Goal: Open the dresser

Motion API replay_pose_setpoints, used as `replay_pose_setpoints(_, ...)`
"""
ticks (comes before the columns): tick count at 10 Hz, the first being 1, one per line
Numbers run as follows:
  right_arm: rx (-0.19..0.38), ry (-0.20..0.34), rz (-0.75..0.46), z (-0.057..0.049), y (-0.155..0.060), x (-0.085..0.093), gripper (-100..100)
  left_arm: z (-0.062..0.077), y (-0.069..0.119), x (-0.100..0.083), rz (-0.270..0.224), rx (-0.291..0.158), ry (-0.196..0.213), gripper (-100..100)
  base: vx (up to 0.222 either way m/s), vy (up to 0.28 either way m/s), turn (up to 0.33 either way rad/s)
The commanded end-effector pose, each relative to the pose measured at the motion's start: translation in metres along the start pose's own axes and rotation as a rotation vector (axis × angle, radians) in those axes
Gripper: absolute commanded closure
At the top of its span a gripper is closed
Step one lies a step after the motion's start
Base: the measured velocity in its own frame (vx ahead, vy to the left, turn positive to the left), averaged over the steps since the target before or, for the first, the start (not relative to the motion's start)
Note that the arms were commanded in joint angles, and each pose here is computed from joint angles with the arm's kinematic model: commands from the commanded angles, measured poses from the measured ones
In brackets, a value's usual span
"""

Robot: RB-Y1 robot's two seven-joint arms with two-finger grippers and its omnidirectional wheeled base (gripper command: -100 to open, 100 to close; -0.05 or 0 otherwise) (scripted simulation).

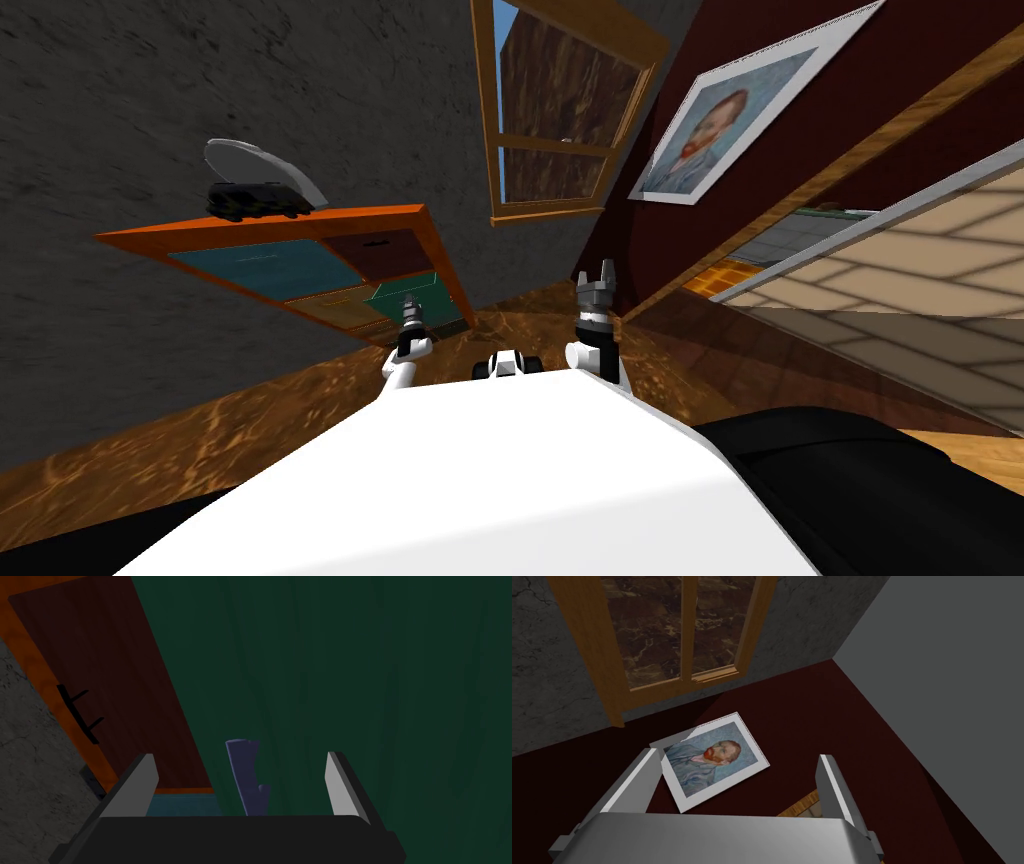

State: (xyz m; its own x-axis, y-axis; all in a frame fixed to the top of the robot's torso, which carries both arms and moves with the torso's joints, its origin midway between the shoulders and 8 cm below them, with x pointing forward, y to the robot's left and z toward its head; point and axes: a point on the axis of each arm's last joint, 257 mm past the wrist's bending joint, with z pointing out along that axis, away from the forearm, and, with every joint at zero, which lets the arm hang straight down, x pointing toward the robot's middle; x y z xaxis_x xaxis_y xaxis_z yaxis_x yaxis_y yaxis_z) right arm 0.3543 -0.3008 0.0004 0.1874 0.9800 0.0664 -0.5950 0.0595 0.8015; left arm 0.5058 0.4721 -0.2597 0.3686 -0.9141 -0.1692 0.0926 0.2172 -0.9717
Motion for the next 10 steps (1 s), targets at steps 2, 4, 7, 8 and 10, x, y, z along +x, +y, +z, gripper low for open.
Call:
replay_pose_setpoints(2, 0.000, 0.000, 0.000, 0.000, 0.000, 0.000, 0, 0.009, 0.003, -0.059, 0.031, -0.013, -0.105, -100, -0.098, 0.003, -0.376)
replay_pose_setpoints(4, 0.000, 0.000, 0.000, 0.000, 0.000, 0.000, 0, 0.016, 0.003, -0.094, 0.050, -0.022, -0.169, -100, -0.156, 0.017, -0.334)
replay_pose_setpoints(7, 0.000, 0.000, 0.000, 0.000, 0.000, 0.000, 0, 0.020, 0.003, -0.136, 0.060, -0.031, -0.248, -100, -0.106, -0.023, -0.233)
replay_pose_setpoints(8, 0.000, 0.000, 0.000, 0.000, 0.000, 0.000, 0, 0.027, 0.001, -0.154, 0.073, -0.040, -0.280, -100, -0.168, -0.010, -0.403)
replay_pose_setpoints(10, 0.000, 0.000, 0.000, 0.000, 0.000, 0.000, 0, 0.022, 0.001, -0.174, 0.063, -0.040, -0.325, -100, -0.103, -0.014, -0.204)
